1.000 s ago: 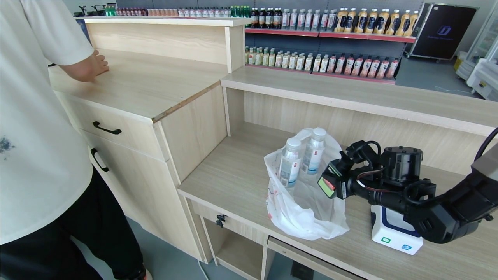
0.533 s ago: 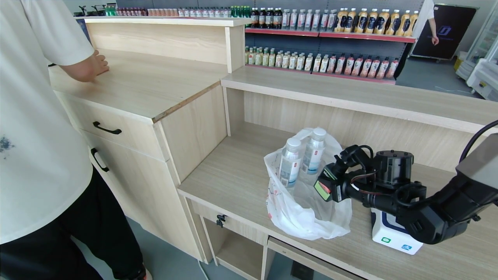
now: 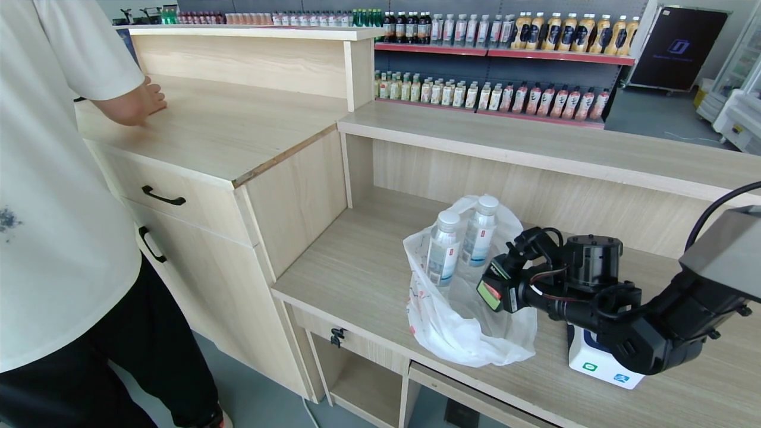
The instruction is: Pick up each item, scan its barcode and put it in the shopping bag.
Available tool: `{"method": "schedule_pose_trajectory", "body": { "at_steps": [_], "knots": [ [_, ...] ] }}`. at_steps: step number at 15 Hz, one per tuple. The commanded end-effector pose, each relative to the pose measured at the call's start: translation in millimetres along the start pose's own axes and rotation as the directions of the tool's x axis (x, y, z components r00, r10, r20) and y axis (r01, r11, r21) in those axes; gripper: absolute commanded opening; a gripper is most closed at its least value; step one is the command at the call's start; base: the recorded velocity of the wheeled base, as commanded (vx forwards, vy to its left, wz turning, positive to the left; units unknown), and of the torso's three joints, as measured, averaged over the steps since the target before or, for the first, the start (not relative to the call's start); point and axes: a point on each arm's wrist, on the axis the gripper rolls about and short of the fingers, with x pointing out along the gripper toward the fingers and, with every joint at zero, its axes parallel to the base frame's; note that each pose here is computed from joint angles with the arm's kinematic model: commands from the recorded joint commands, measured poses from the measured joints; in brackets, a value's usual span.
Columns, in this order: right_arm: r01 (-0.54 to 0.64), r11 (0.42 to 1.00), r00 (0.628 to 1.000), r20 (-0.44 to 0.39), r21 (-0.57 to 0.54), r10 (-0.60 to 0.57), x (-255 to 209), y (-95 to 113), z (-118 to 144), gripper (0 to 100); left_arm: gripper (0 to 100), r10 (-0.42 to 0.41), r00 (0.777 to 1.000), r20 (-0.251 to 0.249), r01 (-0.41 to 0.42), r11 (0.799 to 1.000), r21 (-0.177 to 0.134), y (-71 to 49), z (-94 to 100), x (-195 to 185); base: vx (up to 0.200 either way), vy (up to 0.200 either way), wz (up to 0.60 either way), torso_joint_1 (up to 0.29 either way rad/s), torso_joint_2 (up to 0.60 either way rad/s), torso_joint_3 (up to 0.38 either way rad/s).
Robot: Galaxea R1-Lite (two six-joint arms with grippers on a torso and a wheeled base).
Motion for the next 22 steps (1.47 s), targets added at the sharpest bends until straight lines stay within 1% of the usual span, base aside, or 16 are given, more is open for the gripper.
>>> {"method": "schedule_pose_trajectory", "body": {
  "at_steps": [1, 11, 12, 16, 17, 20, 22],
  "knots": [
    [-0.003, 1.000, 1.000, -0.008, 0.000, 0.003, 2, 0, -3, 0, 100, 0.001, 1.000, 0.000, -0.001, 1.000, 0.000, 0.0, -0.1, 0, 0.000, 0.000, 0.00, 0.000, 0.00, 0.000],
    [-0.010, 1.000, 0.999, -0.033, -0.002, 0.010, 6, 2, -12, 0, 100, 0.001, 1.000, 0.000, -0.001, 1.000, 0.000, 0.0, -0.1, 0, 0.000, 0.000, 0.00, 0.000, 0.00, 0.000],
    [-0.010, 1.000, 0.999, -0.033, -0.002, 0.010, 7, 2, -12, 100, 100, 0.001, 1.000, 0.000, -0.001, 1.000, 0.000, 0.0, -0.1, 0, 0.000, 0.000, 0.00, 0.000, 0.00, 0.000],
    [-0.010, 1.000, 0.999, -0.031, -0.003, 0.010, 7, 2, -11, 100, 100, 0.001, 1.000, 0.000, -0.001, 1.000, 0.000, 0.0, -0.1, 0, 0.000, 0.000, 0.00, 0.000, 0.00, 0.000],
    [-0.020, 1.000, 1.000, -0.018, -0.005, 0.020, 5, 2, -7, 100, 100, 0.001, 1.000, 0.000, -0.001, 1.000, 0.000, 0.0, -0.1, 0, 0.000, 0.000, 0.00, 0.000, 0.00, 0.000],
    [-0.050, 0.998, 0.997, 0.066, -0.025, 0.051, -9, 1, 19, 100, 100, 0.001, 1.000, 0.000, -0.001, 1.000, 0.000, 0.0, -0.1, 0, 0.000, 0.000, 0.00, 0.000, 0.00, 0.000],
    [-0.026, 0.995, 0.991, 0.125, -0.099, 0.038, -14, -1, 36, 100, 100, 0.001, 1.000, 0.000, -0.001, 1.000, 0.000, 0.0, -0.1, 0, 0.000, 0.000, 0.00, 0.000, 0.00, 0.000]
  ]
}}
